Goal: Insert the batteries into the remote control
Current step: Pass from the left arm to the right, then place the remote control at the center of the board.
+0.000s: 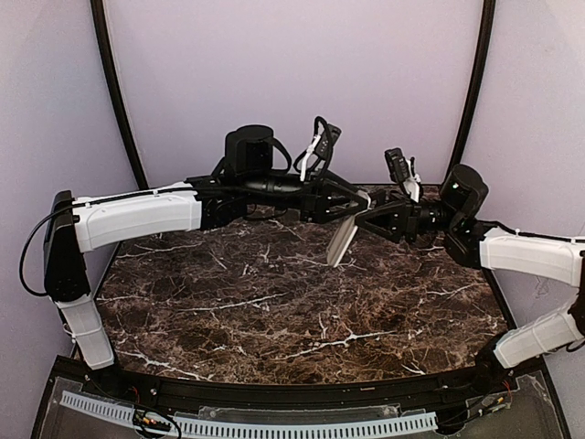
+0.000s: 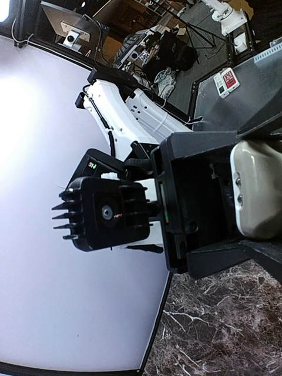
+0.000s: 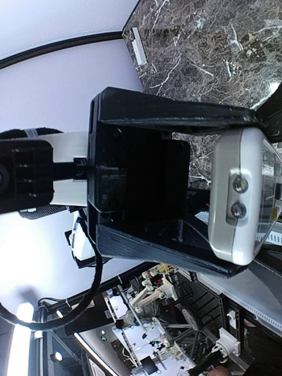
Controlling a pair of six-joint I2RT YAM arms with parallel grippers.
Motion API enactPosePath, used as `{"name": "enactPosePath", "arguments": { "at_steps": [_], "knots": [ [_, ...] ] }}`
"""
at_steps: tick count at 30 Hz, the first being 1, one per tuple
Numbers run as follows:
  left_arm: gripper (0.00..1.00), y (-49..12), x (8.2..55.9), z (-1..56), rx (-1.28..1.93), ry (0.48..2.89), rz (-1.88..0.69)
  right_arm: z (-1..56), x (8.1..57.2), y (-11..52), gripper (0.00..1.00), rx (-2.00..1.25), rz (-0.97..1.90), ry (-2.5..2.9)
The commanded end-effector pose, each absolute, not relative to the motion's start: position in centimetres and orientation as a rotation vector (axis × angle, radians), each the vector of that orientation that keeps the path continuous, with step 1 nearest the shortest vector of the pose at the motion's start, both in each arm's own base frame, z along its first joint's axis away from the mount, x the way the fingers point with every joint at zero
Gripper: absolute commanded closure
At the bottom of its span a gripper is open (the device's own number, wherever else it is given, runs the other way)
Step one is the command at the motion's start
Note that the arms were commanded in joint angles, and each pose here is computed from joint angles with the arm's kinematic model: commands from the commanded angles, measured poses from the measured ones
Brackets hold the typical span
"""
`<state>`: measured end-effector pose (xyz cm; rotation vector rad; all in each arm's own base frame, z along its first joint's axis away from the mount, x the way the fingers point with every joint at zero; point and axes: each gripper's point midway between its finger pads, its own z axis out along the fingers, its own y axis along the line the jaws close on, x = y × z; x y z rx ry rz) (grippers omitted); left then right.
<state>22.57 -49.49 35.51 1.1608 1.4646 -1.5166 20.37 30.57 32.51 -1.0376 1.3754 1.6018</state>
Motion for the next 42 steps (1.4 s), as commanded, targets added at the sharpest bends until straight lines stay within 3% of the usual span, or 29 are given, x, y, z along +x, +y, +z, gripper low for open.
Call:
{"name": "enactPosePath", "arguments": {
  "at_steps": [1,11,14,16,18,24,29,42],
  "knots": [
    [0.67,-48.6,21.7,37.8,1.167,1.387,-1.523,33.2,19.6,30.9,0.47,-1.085,1.621,1.326],
    [0.65,-48.8,21.8,37.4,1.167,1.395,-1.521,33.4,19.2,31.1,0.73,-1.107,1.652,1.312],
    [0.4,-48.5,22.3,37.0,1.162,1.412,-1.49,33.0,19.5,31.2,0.78,-1.097,1.651,1.344],
    [0.09,-47.5,23.1,37.4,1.139,1.422,-1.441,32.3,20.1,31.5,0.82,-1.085,1.636,1.399],
    [0.03,-46.2,24.4,37.4,1.101,1.452,-1.393,31.3,21.3,31.8,0.84,-1.06,1.58,1.466],
    [0.02,-40.5,29.0,37.7,0.946,1.567,-1.183,26.9,25.1,32.3,0.84,-0.974,1.404,1.81],
    [0.01,-35.3,32.3,34.6,0.767,1.744,-1.011,22.8,27.8,32.0,0.87,-0.933,1.222,2.104],
    [0.01,-30.4,32.0,26.2,0.639,1.96,-0.964,11.4,28.3,32.8,0.9,-1.087,0.699,2.684]
  ]
}}
